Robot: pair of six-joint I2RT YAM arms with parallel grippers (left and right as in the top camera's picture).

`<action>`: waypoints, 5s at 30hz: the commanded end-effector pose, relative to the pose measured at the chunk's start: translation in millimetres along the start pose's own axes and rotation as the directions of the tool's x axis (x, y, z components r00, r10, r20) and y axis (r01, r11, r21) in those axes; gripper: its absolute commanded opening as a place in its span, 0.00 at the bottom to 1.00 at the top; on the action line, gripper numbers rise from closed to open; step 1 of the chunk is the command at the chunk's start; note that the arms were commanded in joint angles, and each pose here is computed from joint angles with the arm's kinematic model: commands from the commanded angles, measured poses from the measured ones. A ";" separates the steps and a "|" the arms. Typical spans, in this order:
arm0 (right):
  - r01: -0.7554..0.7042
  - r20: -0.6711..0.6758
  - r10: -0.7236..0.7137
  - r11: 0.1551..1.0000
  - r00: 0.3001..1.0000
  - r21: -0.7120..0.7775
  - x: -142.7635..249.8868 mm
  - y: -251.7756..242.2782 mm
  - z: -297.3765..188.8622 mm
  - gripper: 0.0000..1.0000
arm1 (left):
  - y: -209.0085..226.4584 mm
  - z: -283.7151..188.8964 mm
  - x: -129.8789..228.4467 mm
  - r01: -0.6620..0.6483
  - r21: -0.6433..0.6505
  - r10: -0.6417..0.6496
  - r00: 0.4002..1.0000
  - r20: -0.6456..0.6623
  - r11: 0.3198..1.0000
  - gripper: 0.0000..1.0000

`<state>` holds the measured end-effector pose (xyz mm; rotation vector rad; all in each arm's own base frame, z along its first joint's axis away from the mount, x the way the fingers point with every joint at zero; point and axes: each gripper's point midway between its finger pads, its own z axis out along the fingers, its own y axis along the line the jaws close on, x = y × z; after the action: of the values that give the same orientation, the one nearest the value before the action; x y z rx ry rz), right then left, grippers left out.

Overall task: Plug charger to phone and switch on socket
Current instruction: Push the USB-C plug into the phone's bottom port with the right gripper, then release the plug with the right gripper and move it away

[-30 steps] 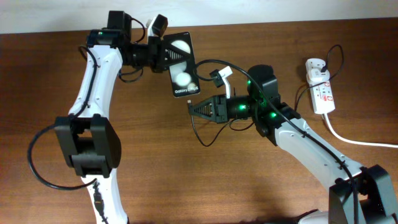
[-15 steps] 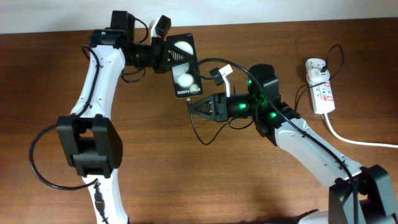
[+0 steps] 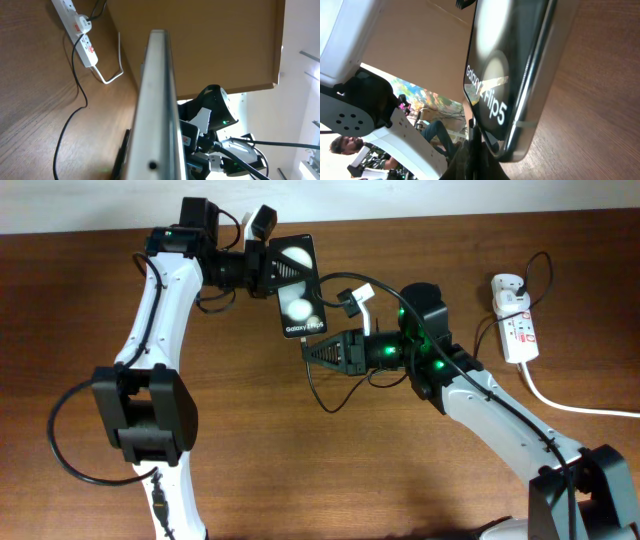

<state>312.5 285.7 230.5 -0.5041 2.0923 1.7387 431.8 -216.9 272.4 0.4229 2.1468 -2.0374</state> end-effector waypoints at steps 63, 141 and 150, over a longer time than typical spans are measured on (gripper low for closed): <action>-0.047 0.151 0.037 0.997 0.988 0.060 -35.1 -10.3 -10.1 0.04 | -19.6 0.1 -1.6 -0.026 0.072 0.026 1.000 0.001 0.997 0.00; -0.001 0.063 -0.006 0.994 0.998 0.106 -10.3 -24.5 -6.6 0.08 | 58.1 22.2 35.8 0.054 -0.149 -0.065 0.995 -0.072 0.987 0.49; -0.011 0.062 0.004 0.994 0.998 0.112 -9.1 -26.1 -6.7 0.07 | 78.0 -0.9 30.5 0.059 -0.254 -0.070 0.997 -0.036 0.965 0.58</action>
<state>338.6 270.9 195.8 -0.2954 2.2167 1.5946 419.2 -224.0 202.5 0.3957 2.3626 -1.8973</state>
